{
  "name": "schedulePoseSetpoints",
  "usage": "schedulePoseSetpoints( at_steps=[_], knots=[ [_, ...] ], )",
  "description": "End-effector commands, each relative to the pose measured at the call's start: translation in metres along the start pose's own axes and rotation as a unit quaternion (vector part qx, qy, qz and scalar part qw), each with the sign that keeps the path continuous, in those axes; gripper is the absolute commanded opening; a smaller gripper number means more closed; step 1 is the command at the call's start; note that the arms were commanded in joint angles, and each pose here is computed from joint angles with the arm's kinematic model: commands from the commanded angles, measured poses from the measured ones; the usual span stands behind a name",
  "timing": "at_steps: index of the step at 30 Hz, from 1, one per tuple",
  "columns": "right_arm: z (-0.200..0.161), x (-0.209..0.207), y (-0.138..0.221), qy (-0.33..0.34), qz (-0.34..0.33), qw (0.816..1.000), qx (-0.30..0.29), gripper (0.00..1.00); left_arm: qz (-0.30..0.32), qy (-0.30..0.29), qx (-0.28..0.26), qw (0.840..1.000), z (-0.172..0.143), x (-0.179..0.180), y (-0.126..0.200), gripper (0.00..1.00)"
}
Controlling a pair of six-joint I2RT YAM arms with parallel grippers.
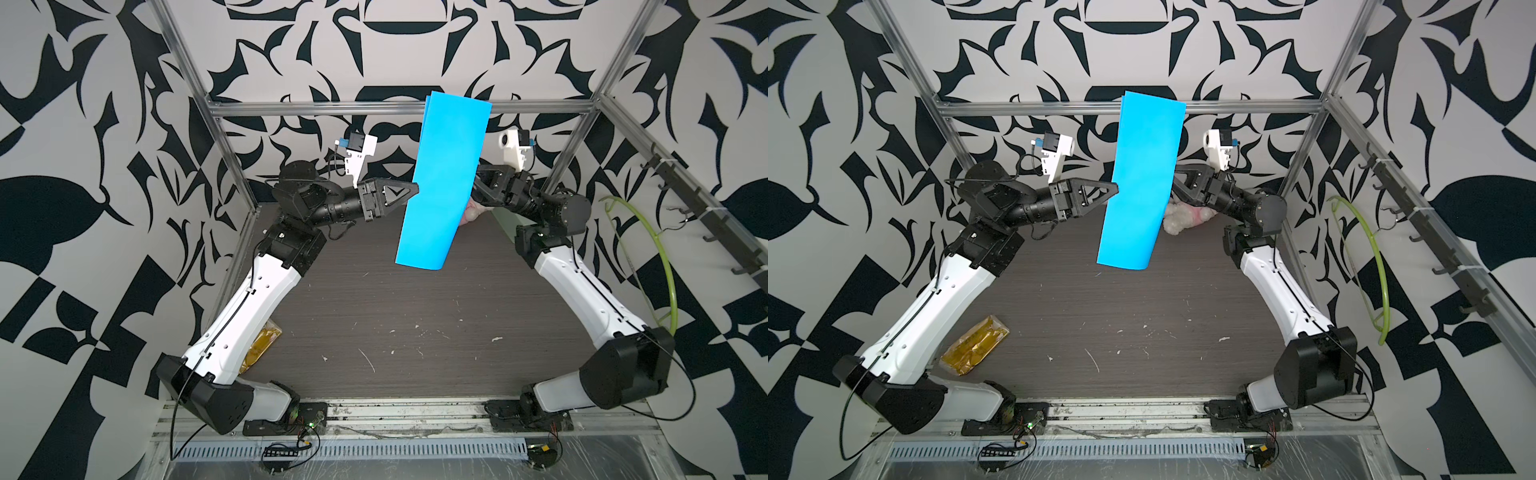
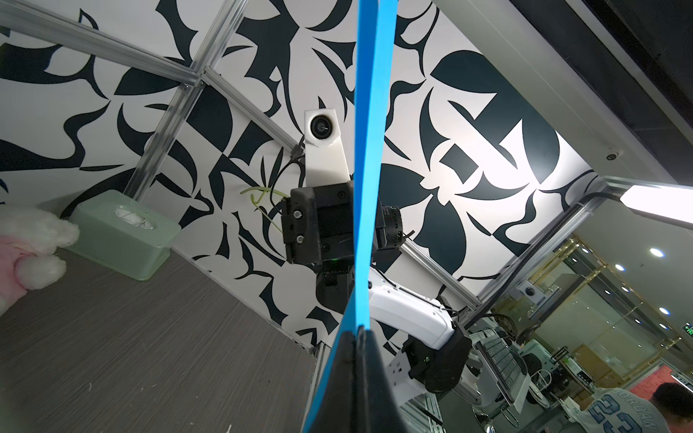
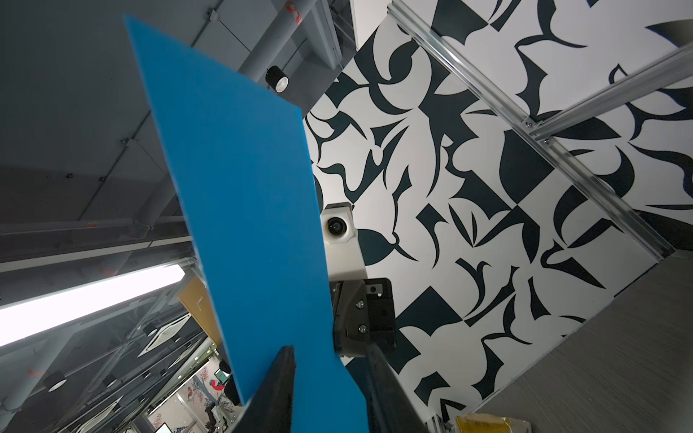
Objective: Fold the rectangular paper in half along the long edge
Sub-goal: Fold the paper.
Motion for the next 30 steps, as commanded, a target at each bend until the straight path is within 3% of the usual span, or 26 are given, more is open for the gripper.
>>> schedulePoseSetpoints(
  at_steps=[1,9,30],
  knots=[
    [-0.01,0.017,0.001,0.03,0.013,0.999,0.01,0.35,-0.014,-0.043,-0.019,0.999,0.015,-0.018,0.003,0.0],
    [-0.019,0.012,0.005,0.031,-0.015,0.999,0.016,0.34,-0.004,-0.083,-0.032,0.996,0.022,-0.034,0.013,0.0],
    [-0.029,0.029,0.007,0.056,-0.018,0.997,0.04,0.34,0.02,-0.105,-0.043,0.993,0.024,-0.043,0.026,0.0]
  ],
)
Point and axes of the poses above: each gripper's point midway between its finger pads, its own y axis back along the fingers, its own x axis along the line the jaws close on, z = x × y, the point moved 5 cm from there along y, back along the fingers, and after that the axes turned 3 degrees about -y, right-handed, at the moved point
